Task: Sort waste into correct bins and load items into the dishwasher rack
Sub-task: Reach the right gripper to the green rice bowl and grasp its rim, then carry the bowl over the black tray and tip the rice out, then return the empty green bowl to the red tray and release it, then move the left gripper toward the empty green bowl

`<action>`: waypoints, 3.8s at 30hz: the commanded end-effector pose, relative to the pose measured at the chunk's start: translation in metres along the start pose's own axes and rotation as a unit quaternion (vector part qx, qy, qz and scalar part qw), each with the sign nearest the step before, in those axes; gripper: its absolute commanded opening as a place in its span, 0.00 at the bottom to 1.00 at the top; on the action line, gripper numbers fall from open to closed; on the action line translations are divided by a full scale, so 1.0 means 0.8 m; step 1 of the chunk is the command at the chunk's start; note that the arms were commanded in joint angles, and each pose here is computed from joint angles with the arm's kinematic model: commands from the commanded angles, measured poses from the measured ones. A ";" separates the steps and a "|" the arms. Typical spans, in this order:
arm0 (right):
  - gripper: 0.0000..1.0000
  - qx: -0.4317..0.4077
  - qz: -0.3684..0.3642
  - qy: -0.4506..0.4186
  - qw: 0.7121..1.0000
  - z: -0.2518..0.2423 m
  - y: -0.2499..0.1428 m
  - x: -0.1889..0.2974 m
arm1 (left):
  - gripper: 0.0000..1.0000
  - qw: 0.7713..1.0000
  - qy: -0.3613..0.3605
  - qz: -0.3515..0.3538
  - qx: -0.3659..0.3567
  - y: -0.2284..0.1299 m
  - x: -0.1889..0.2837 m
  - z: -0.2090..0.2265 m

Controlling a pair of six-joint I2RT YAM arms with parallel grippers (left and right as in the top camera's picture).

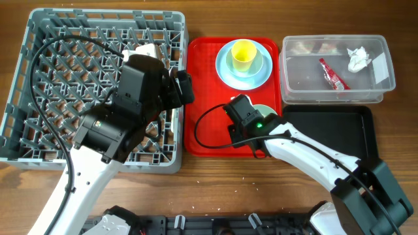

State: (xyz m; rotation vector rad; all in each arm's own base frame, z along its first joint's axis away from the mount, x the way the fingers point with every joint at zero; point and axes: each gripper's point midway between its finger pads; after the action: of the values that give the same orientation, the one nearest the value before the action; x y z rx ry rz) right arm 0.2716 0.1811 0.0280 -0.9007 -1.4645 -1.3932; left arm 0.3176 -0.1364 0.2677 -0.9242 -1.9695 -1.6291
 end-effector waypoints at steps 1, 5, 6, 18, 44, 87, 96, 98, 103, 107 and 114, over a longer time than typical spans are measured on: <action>0.05 0.000 0.015 0.000 1.000 -0.003 -0.011 0.000 | 1.00 1.000 -0.004 -0.006 0.001 0.005 0.003 -0.002; 0.04 0.000 0.014 0.000 1.000 -0.001 -0.002 0.016 | 1.00 1.000 -0.004 -0.006 0.001 0.005 0.003 -0.002; 0.04 -0.002 0.000 0.006 1.000 0.004 0.014 0.038 | 1.00 1.000 -0.004 -0.006 0.001 0.005 0.004 -0.002; 0.04 -0.092 -0.029 0.041 0.994 -0.091 0.065 0.156 | 1.00 1.000 -0.004 -0.006 0.001 0.005 0.004 -0.002; 0.04 -0.478 -0.206 0.574 0.632 -0.332 0.040 0.163 | 1.00 1.000 -0.004 -0.006 0.001 0.005 0.003 -0.002; 1.00 -0.290 -0.340 -0.059 0.893 -0.226 0.066 0.299 | 1.00 1.000 -0.004 -0.006 0.001 0.005 0.003 -0.002; 1.00 -0.433 -0.401 -0.072 0.804 -0.295 -0.004 0.359 | 1.00 1.000 -0.004 -0.006 0.001 0.005 0.004 -0.002; 1.00 -0.434 -0.392 -0.074 0.808 -0.294 -0.008 0.355 | 1.00 1.000 -0.004 -0.006 0.001 0.005 0.004 -0.002; 1.00 -0.435 -0.392 -0.074 0.807 -0.294 -0.008 0.355 | 1.00 1.000 -0.004 -0.006 0.001 0.005 0.004 -0.002; 1.00 -0.434 -0.392 -0.074 0.808 -0.294 -0.008 0.355 | 1.00 1.000 -0.004 -0.006 0.001 0.005 0.004 -0.002; 1.00 -0.435 -0.392 -0.074 0.807 -0.294 -0.008 0.355 | 1.00 0.989 -0.148 -0.022 -0.003 0.024 0.011 -0.070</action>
State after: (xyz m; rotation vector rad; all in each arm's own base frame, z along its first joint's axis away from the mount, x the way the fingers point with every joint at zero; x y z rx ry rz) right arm 0.1985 -0.0754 0.2802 -1.0031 -1.3488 -2.7989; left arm 0.3334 -0.1513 0.2916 -0.9176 -2.1142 -1.6573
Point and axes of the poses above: each gripper's point midway between its finger pads, its own x axis back along the fingers, its own z axis along the line the jaws close on, y = z × x, and after that the axes turned 11 degrees about -x, right-handed
